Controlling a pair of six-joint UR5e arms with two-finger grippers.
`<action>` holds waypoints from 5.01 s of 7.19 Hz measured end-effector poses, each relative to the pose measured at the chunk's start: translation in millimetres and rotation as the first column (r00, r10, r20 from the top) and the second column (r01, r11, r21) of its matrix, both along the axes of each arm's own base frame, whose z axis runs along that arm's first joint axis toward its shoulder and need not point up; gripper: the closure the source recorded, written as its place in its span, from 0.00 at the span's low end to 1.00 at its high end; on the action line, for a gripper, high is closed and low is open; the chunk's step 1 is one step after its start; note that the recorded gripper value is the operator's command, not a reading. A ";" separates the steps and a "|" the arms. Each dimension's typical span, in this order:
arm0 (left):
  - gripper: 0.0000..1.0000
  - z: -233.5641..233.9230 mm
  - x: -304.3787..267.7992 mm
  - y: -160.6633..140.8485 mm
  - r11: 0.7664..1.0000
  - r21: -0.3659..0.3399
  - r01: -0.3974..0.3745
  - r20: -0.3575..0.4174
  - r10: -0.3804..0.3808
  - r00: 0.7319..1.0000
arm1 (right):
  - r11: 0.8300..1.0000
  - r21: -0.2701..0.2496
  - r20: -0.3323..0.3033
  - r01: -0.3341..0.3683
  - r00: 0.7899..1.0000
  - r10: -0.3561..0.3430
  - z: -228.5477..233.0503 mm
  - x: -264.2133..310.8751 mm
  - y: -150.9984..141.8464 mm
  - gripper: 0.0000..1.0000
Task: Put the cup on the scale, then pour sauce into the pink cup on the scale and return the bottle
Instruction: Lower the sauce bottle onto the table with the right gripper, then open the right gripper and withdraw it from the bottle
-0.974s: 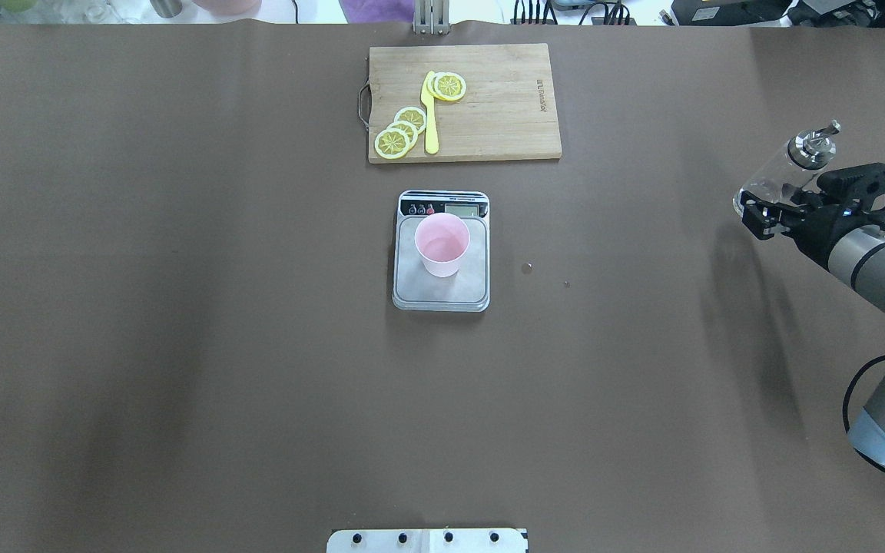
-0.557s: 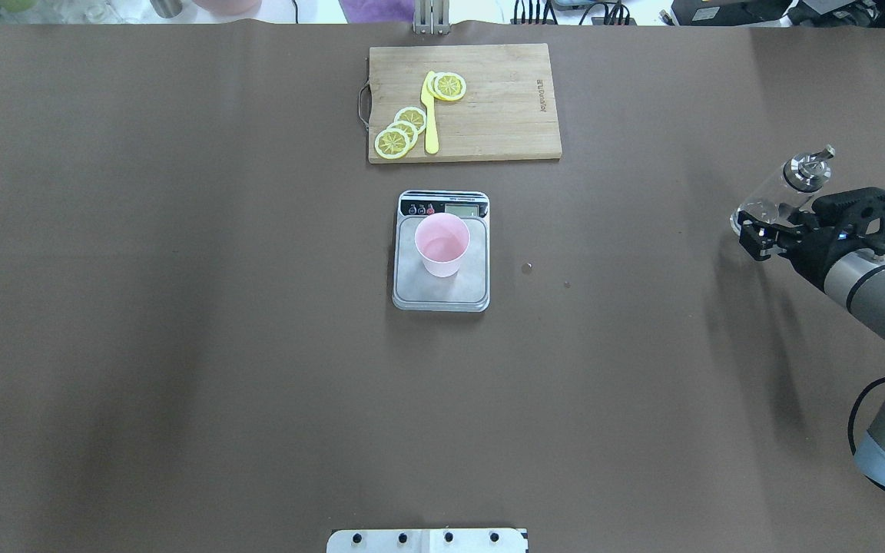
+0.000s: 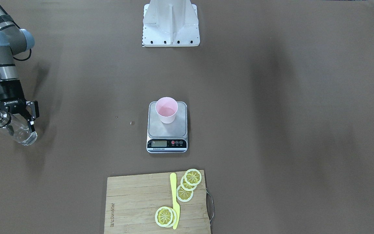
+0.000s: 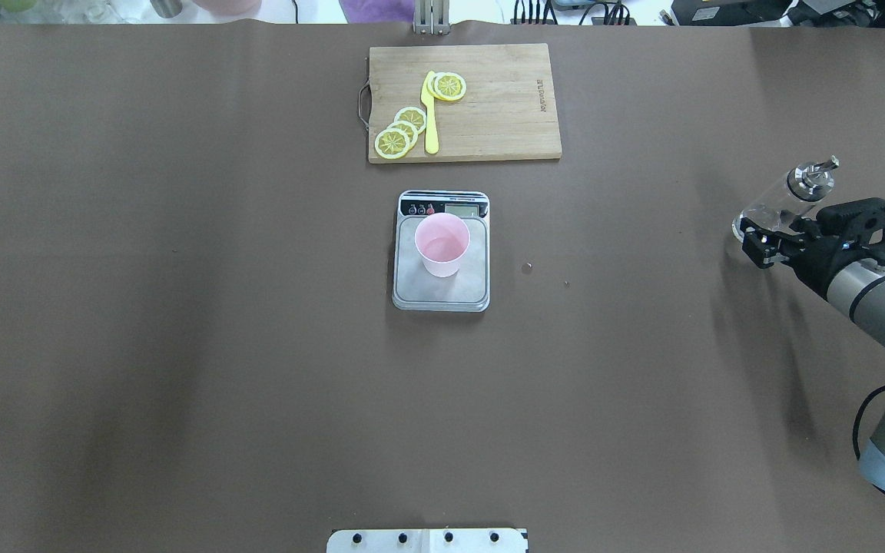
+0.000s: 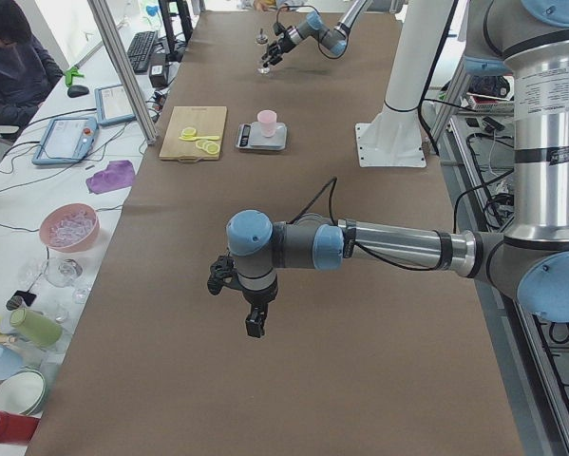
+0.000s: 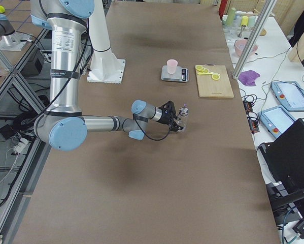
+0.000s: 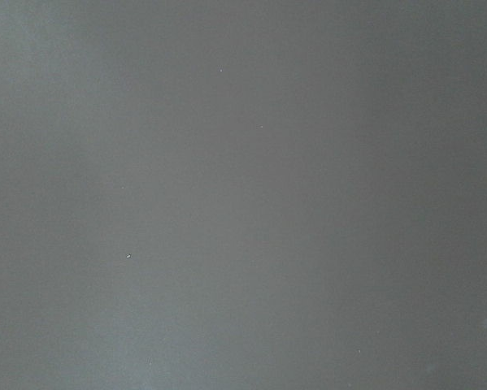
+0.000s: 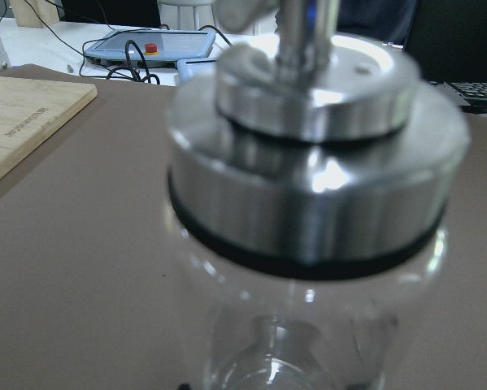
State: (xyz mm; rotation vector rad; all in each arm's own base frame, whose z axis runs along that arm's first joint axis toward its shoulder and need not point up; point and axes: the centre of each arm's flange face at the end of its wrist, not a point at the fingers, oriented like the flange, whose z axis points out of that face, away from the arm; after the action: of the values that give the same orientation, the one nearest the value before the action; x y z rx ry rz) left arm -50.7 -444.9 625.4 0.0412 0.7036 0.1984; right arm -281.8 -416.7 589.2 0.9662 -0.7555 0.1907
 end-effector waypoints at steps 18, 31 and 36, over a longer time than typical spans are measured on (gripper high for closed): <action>0.01 -3.0 -0.1 -0.1 1.000 0.010 -0.003 0.003 0.003 1.000 | 1.000 -0.003 0.045 -0.028 0.999 0.029 -0.2 -17.4 6.9 1.00; 0.01 -4.0 0.3 -1.6 1.000 0.010 -0.003 0.003 0.003 1.000 | 0.993 0.047 0.005 -0.106 0.994 0.106 5.0 -37.4 24.3 0.00; 0.01 -6.1 0.5 -2.7 1.000 0.013 -0.002 0.003 0.002 1.000 | 0.994 0.048 0.019 -0.096 0.995 0.095 6.2 -28.9 31.7 0.00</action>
State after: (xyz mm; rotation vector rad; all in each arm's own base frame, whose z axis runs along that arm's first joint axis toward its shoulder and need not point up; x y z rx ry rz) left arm -50.2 -447.5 619.4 0.0526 0.6998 0.2051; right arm -310.7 -385.0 595.4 1.0495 -0.7329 0.2648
